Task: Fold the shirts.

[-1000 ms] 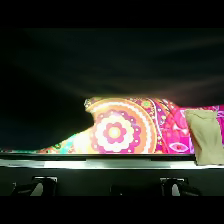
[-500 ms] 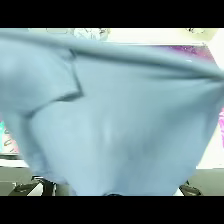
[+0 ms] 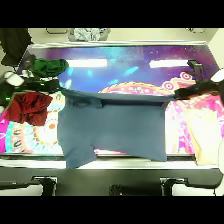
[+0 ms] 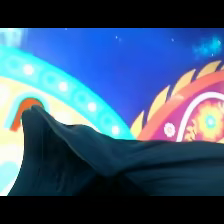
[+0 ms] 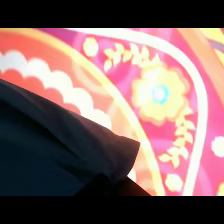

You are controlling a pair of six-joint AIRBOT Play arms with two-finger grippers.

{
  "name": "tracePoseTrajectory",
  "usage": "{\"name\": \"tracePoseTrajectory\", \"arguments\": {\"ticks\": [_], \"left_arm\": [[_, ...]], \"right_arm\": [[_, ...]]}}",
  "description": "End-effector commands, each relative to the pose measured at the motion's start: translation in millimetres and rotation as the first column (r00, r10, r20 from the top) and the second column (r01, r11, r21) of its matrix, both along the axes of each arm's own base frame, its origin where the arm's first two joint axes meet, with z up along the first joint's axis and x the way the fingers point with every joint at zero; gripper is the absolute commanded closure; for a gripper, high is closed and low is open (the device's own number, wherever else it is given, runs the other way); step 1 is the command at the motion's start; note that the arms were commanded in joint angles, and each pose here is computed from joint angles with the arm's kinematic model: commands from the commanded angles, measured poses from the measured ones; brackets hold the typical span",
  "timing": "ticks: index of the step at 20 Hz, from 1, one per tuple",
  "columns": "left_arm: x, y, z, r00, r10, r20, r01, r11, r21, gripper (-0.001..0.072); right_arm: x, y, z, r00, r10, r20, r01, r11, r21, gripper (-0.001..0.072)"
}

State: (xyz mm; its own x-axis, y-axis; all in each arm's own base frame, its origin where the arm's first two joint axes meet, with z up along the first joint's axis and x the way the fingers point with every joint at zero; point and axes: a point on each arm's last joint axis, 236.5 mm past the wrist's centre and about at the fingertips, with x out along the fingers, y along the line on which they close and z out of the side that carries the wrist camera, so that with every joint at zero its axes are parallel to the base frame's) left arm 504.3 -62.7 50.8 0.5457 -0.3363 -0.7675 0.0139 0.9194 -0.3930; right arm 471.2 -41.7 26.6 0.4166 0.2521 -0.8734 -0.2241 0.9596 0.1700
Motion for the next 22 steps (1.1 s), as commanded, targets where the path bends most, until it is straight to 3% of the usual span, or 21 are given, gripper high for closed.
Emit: {"name": "tracePoseTrajectory", "arguments": {"ticks": [1,5,8,11,15,22], "left_arm": [[50.9,-1.9,-36.8,0.997,0.052,0.052,-0.051,0.998,-0.03,0.0679],[71.7,-0.5,-42.2,0.995,0.067,0.074,-0.064,0.997,-0.044,0.0679],[69.0,16.4,-25.9,0.996,0.013,0.084,-0.013,1.0,-0.001,0.0679],[24.0,30.5,-41.0,0.991,-0.069,-0.118,0.07,0.998,0.006,0.0679],[-50.9,44.0,-82.8,0.884,-0.157,-0.441,0.176,0.984,0.002,0.0679],[-83.0,43.6,-96.6,0.814,-0.165,-0.558,0.183,0.983,-0.023,0.0679]], "right_arm": [[59.5,7.9,-28.5,0.986,-0.083,0.146,0.075,0.995,0.06,0.0668],[82.4,37.5,-36.3,0.976,-0.025,0.218,0.024,1.0,0.01,0.0667],[71.1,26.5,-30.0,0.982,0.004,0.187,0.002,1.0,-0.028,0.0667],[17.9,28.8,-31.4,0.995,0.104,-0.004,-0.104,0.994,-0.039,0.0666],[-59.7,54.3,-55.1,0.925,0.222,-0.308,-0.238,0.971,-0.014,0.0666],[-82.0,57.0,-82.3,0.889,0.197,-0.414,-0.222,0.975,-0.013,0.0666]]}}
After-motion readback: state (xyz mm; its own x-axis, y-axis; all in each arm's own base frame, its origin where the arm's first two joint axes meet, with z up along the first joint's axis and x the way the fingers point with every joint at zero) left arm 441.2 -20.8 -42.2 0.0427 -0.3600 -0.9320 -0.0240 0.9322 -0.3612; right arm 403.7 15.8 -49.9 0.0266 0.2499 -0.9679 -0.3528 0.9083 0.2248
